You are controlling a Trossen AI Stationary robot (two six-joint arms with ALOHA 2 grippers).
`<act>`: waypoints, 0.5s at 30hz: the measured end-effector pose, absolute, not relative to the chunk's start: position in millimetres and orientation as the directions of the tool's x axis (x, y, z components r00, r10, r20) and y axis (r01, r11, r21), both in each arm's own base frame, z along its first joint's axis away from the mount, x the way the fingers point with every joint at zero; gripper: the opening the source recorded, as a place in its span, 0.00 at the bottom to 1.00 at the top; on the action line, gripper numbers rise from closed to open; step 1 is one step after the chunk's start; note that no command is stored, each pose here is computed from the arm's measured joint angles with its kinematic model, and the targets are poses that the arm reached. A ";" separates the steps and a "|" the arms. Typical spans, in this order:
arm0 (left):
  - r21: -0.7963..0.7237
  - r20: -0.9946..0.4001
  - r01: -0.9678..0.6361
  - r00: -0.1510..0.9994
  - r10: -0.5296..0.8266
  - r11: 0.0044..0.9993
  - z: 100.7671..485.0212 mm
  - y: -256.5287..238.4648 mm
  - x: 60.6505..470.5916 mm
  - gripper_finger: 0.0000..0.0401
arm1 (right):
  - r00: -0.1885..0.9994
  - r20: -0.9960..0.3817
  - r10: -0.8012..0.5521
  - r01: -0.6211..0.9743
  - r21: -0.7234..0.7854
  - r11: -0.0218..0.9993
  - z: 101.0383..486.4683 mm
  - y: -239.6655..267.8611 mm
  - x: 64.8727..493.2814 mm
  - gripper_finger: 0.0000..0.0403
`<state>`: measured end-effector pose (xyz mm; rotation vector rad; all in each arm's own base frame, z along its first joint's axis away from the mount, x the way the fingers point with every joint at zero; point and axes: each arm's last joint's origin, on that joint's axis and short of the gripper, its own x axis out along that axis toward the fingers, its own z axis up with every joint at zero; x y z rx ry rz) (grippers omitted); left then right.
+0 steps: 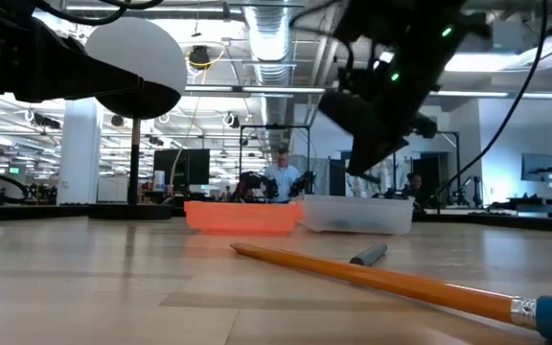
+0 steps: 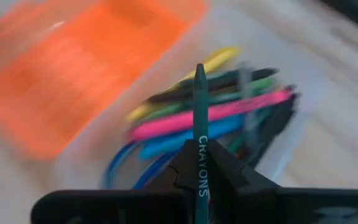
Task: Pick & place school supplies into a supply box
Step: Put the green crayon into the orange supply box
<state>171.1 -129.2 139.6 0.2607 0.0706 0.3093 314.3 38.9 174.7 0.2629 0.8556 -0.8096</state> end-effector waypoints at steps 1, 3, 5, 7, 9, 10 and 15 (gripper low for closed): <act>0.265 -0.029 -0.292 0.950 0.310 0.919 139.6 -129.2 171.1 0.37 | 0.368 -0.761 -0.534 0.745 -0.102 0.660 173.3 30.4 315.4 0.02; 0.265 -0.034 -0.291 0.950 0.310 0.919 138.8 -129.2 171.1 0.37 | 0.334 -0.786 -0.520 0.767 -0.094 0.634 170.9 16.0 315.4 0.02; 0.267 -0.043 -0.289 0.950 0.310 0.919 137.3 -129.1 171.0 0.37 | 0.326 -0.799 -0.505 0.780 -0.075 0.622 170.6 7.7 316.2 0.02; 0.268 -0.050 -0.287 0.949 0.311 0.920 136.0 -129.0 170.9 0.37 | 0.320 -0.806 -0.498 0.781 -0.073 0.620 170.4 4.2 316.2 0.04; 0.267 -0.053 -0.289 0.948 0.313 0.919 135.5 -128.9 170.9 0.37 | 0.319 -0.807 -0.497 0.783 -0.071 0.617 170.3 2.9 316.2 0.06; 0.266 -0.053 -0.289 0.948 0.314 0.920 135.5 -128.9 170.9 0.37 | 0.318 -0.808 -0.497 0.783 -0.071 0.618 170.3 2.9 316.2 0.07; 0.256 -0.052 -0.292 0.948 0.315 0.922 135.7 -128.9 170.9 0.37 | 0.319 -0.811 -0.491 0.780 -0.069 0.621 170.2 3.2 316.2 0.15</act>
